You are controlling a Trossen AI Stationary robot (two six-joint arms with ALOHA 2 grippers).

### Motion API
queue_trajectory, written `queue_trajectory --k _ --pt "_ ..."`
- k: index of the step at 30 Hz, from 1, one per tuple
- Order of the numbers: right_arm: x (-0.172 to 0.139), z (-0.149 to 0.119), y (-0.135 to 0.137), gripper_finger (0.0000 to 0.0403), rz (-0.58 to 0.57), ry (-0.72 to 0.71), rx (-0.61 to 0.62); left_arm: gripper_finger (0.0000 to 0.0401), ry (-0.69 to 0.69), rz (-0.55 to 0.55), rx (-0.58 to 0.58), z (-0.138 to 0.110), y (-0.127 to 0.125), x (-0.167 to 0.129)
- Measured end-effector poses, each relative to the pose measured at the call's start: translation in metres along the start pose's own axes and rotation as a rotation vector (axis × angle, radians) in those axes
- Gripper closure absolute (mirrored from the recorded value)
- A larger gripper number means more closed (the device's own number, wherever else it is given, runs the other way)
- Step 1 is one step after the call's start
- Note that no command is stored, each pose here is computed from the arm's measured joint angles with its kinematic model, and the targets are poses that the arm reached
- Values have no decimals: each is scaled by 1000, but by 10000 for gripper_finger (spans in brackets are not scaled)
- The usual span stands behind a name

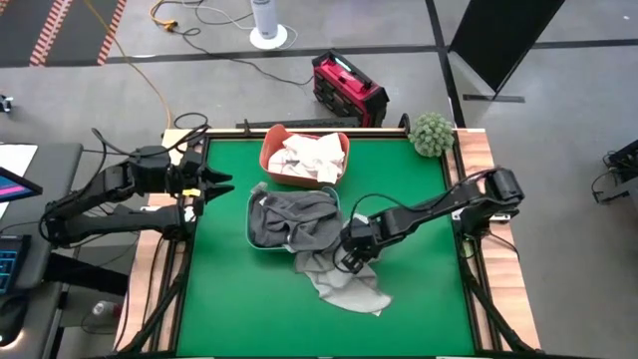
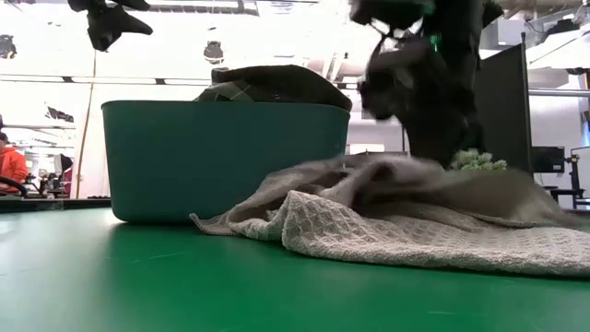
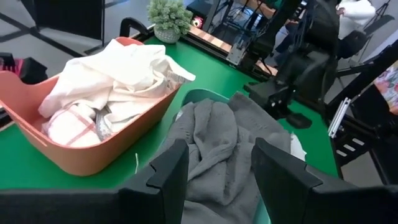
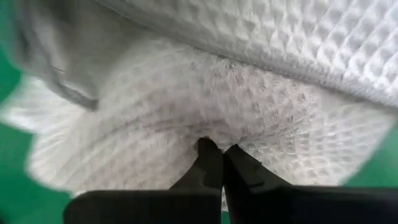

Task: Sort towels by color in basket
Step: Put the white patterned towel into the orange bin

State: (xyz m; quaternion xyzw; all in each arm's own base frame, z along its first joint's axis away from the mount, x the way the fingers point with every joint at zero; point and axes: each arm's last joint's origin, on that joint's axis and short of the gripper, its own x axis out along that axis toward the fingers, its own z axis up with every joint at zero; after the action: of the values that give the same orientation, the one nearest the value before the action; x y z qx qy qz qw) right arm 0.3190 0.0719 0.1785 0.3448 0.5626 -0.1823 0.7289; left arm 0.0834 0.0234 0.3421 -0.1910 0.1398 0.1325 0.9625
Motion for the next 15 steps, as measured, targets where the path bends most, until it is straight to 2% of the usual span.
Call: queue_trajectory --k 3,6,11,15 --pt "-28 3 6 384 121 -81 -24 234 -24 -9 12 2 -1 0" --pt "-66 7 16 384 312 -217 -91 234 -71 -23 35 6 -2 -1" --pt "-142 15 21 384 661 -523 -160 234 -185 -57 70 17 -6 -3" --pt "-193 26 17 384 883 -828 -230 234 -253 -75 81 23 -8 -4"
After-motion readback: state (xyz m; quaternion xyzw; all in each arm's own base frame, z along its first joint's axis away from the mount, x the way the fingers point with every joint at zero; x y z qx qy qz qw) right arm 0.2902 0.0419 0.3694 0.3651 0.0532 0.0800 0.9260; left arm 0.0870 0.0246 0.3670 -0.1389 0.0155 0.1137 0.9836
